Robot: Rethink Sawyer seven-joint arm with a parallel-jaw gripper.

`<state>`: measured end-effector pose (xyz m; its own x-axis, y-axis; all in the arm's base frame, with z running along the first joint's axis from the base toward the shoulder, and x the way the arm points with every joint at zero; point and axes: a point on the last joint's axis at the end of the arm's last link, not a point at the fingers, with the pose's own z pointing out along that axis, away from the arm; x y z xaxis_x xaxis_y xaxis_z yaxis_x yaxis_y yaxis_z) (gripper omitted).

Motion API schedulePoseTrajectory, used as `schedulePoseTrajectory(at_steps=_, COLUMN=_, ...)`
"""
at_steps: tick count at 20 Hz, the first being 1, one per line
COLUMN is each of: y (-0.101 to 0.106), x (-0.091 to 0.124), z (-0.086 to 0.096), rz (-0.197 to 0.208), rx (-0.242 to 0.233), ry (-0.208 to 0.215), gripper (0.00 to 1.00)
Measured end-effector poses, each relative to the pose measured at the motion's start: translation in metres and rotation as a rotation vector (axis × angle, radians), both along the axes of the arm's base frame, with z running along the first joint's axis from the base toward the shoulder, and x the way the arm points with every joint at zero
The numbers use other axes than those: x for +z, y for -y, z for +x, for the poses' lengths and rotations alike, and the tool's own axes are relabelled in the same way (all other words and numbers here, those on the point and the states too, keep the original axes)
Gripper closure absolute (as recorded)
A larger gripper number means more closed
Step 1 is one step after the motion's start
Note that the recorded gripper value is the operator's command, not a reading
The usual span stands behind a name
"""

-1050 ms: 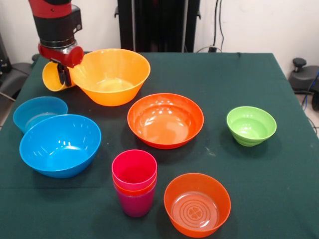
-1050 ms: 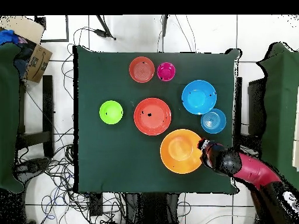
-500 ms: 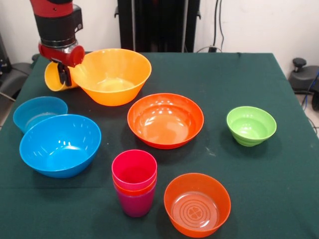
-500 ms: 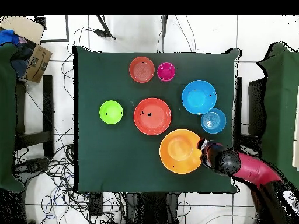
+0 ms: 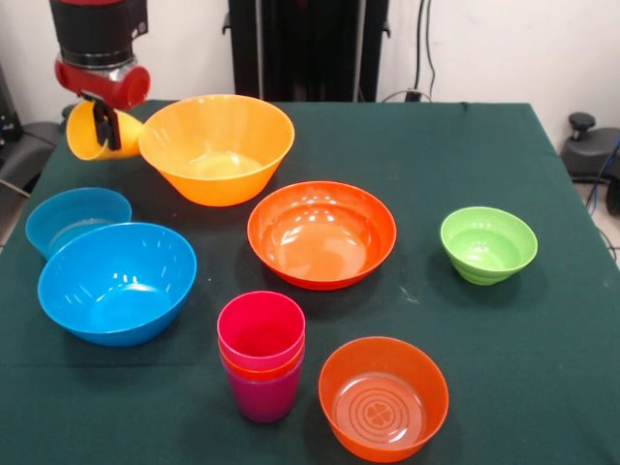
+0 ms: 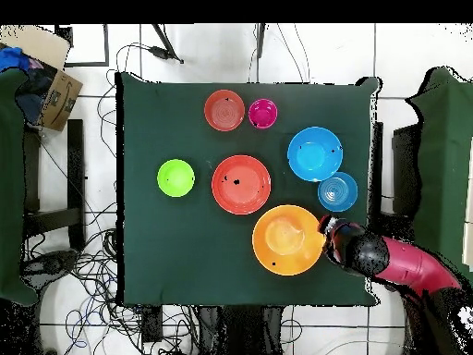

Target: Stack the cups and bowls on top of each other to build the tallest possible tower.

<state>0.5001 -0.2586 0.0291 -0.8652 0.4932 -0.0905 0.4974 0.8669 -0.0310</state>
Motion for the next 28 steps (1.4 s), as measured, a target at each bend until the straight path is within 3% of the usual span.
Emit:
schedulePoseTrajectory(at_steps=10, y=-0.006, x=0.04, z=0.021, rz=-0.056, rx=0.042, ry=0.019, gripper=1.0)
schedulePoseTrajectory(at_steps=19, y=-0.025, x=0.08, z=0.05, rz=-0.118, rx=0.102, ry=0.08, gripper=1.0)
schedulePoseTrajectory(at_steps=28, y=-0.022, x=0.123, z=0.078, rz=-0.187, rx=0.123, ry=0.155, gripper=1.0)
